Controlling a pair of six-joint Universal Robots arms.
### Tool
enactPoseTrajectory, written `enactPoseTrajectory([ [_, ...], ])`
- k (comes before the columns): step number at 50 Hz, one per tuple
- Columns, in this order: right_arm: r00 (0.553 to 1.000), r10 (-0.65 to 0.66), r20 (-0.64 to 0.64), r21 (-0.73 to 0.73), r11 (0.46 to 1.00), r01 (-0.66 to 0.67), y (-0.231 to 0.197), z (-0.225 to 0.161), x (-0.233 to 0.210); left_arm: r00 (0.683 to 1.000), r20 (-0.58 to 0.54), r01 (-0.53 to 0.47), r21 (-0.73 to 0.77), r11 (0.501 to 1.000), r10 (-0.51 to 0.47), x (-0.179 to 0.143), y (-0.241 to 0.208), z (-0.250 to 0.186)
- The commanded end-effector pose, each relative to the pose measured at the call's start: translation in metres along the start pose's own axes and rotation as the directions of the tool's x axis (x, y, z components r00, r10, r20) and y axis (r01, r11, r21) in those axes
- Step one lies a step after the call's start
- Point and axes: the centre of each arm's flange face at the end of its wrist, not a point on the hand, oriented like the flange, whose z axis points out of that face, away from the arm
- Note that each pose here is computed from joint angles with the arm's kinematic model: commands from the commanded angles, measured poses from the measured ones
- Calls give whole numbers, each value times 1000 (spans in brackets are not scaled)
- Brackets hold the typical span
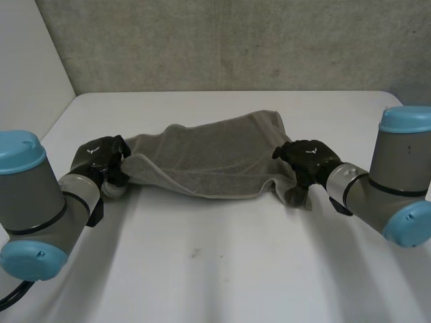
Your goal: Fold the towel.
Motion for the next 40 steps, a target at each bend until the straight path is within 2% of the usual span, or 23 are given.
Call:
enactPoseTrajectory([
  [1,990,134,-35,-1,991,-134,7,-11,-2,1000,-5,0,19,1000,0,1,-6,-1],
  [9,962,262,-76,63,964,-257,11,-7,-5,1000,0,4,44,999,-4,-1,-15,-4],
  [20,954,291,-67,139,950,-280,12,13,-30,1000,0,4,42,999,-4,-1,-15,-4],
  [29,940,337,-44,123,936,-330,25,30,-43,1000,0,4,44,999,-4,-1,-15,-4],
  [34,938,336,-92,129,938,-323,33,42,-44,1000,0,4,42,999,-4,-1,-14,-3],
  [40,933,290,-215,181,950,-254,32,49,-31,1000,2,4,41,999,-4,-1,-14,-3],
])
